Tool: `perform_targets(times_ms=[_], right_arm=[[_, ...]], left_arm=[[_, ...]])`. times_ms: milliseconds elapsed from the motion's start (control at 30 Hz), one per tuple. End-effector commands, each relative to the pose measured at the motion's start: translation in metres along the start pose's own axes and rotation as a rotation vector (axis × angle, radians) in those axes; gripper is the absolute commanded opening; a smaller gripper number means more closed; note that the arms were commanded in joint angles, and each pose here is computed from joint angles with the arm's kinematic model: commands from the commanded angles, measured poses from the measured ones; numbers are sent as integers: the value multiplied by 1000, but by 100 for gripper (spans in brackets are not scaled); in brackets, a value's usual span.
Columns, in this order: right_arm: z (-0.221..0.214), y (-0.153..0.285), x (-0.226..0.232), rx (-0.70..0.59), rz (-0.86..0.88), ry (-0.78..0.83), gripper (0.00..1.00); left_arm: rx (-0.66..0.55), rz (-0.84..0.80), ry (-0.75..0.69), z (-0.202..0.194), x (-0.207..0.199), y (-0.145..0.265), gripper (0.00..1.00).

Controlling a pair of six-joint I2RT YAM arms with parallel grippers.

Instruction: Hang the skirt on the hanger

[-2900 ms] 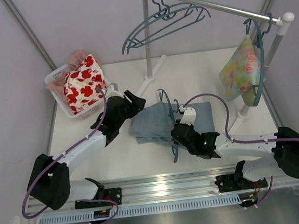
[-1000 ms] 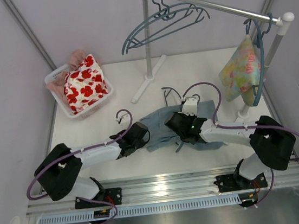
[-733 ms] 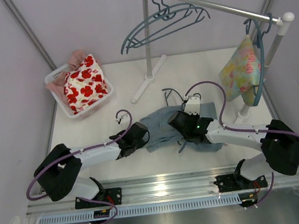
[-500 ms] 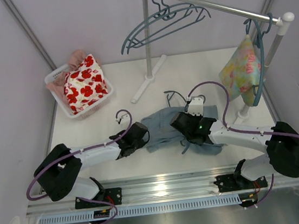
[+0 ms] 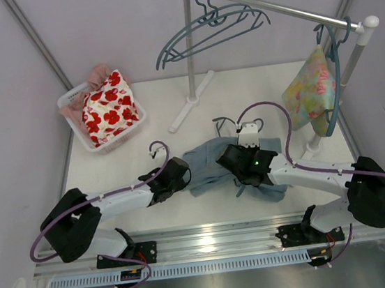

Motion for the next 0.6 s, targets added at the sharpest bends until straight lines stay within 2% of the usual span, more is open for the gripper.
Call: perform_targets(times_ms=[0,67,167,333,467,567], right_arm=[[48,12,0,-167,31,-58,0],[61,24,13,-205,169,-138,0],[86,40,18,-277,273,-182,0],[113,62,30,-364,403,-79,0],[134,72,25,-391,376,-13,0],[144,77,19,-421,336,48,0]], left_arm=[[-16,-5,-126,4,13,9,27],[-42,-134,-180,13,-10,18,29],[-76,-290,-236,25,-36,39,31],[-192,-448,-290,61,-65,77,39],[-265,-464,-345,94,-72,104,44],[-375,-520,-353,139,-92,142,50]])
Point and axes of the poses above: each gripper's point midway between its finger pads, its own y axis back along the fingers, its own x axis along the line the jaws close on, z = x × y, the point moved 1 cm from there along y, back along the fingers, and after that the axes turned 1 degree about -y, right-handed, at the moved point
